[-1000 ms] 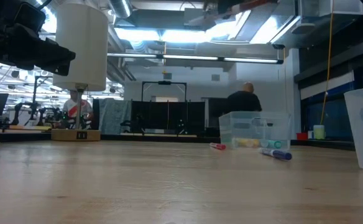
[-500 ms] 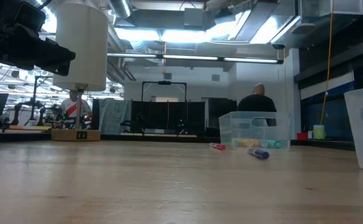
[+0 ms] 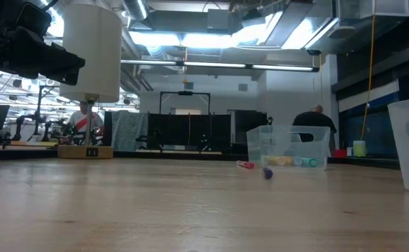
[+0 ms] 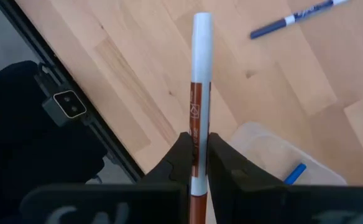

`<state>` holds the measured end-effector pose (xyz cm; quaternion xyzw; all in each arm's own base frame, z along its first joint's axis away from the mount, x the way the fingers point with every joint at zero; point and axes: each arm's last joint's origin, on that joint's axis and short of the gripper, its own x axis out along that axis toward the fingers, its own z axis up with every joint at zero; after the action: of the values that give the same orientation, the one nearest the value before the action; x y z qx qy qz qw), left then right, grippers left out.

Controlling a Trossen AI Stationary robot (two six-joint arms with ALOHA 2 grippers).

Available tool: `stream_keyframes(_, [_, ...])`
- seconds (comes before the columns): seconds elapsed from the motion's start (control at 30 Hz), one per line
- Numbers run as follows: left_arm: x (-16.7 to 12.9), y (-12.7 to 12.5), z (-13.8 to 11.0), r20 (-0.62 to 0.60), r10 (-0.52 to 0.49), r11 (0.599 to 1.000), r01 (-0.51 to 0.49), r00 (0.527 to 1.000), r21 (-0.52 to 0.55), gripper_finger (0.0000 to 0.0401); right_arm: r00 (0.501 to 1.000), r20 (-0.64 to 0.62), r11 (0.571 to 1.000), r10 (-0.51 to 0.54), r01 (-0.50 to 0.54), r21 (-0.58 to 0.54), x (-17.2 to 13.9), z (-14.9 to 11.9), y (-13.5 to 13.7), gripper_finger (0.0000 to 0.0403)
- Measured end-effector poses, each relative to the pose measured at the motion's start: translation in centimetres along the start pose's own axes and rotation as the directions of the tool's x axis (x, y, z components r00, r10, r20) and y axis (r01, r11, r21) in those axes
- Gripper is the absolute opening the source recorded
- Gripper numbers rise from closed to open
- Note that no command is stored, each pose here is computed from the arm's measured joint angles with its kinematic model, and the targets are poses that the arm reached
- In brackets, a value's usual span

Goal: Pick & Place Markers
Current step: Put the brown marker pen into the bottom transparent bin

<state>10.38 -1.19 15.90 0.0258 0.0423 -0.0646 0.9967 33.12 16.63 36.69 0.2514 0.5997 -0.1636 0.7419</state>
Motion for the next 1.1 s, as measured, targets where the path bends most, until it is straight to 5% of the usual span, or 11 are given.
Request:
stream_keyframes(0.47, [0.0, 0.0, 0.0, 0.0, 0.0, 1.0, 0.0, 1.0, 0.0, 0.0068, 0.999, 0.032, 0.999, -0.003, 0.001, 0.054, -0.3, -4.5, 2.2, 0.0029])
stream_keyframes(1.1, [0.0, 0.0, 0.0, 0.0, 0.001, 1.0, -0.001, 1.0, 0.0, 0.007, 0.999, 0.039, 0.988, -0.027, 0.021, 0.153, 0.2, -7.1, 2.9, 0.0029])
